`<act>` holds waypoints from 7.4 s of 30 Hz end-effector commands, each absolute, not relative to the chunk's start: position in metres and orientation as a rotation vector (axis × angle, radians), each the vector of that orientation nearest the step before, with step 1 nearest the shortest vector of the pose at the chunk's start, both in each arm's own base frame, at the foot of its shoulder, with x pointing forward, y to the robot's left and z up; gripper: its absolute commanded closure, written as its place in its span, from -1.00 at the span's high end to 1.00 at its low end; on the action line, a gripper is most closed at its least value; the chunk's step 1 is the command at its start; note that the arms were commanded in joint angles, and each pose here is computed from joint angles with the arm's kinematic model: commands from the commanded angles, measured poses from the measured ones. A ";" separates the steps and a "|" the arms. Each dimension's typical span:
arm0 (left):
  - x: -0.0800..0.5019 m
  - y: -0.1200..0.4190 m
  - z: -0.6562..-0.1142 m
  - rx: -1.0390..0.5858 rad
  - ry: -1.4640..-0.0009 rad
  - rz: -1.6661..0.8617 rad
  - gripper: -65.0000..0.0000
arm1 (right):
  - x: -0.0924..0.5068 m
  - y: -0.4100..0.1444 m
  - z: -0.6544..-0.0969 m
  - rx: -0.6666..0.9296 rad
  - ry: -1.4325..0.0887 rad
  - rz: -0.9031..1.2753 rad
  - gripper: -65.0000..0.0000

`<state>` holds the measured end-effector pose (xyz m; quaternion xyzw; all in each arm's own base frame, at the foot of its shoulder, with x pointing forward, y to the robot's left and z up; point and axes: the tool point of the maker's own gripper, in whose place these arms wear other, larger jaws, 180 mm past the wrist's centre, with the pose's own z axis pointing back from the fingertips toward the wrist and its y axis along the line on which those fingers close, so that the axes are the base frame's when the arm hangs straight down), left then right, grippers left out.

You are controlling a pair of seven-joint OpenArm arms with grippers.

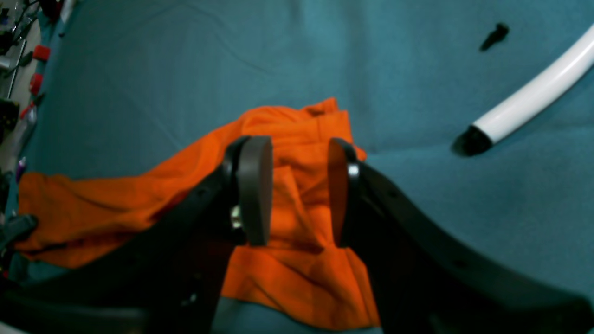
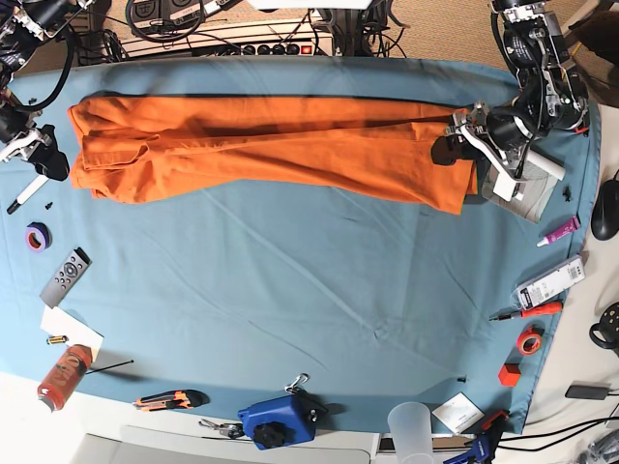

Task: Layout the t-shirt on the table in an organized manner, then fold the t-shirt properly
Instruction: 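Release the fold and adjust the end near the left gripper, then grasp the strip end with the left gripper and fold it toward the middle, then grasp the other strip end with the right gripper and fold it inward, then press the folded bundle with the right gripper and release it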

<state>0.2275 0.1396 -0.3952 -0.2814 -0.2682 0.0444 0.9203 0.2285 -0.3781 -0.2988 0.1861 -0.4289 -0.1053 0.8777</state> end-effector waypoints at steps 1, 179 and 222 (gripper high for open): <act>0.207 0.137 -0.407 -0.571 -0.457 0.079 0.04 | 0.236 -0.385 -0.279 0.371 -0.951 -0.194 -0.37; 0.222 -0.078 -0.301 -0.405 -0.797 -0.609 -0.45 | 0.274 -0.297 -0.374 0.264 -0.629 0.070 -1.00; 0.262 0.085 -0.330 -0.153 -0.733 -0.188 -0.45 | 0.288 -0.139 -0.304 0.297 -0.788 0.616 -1.00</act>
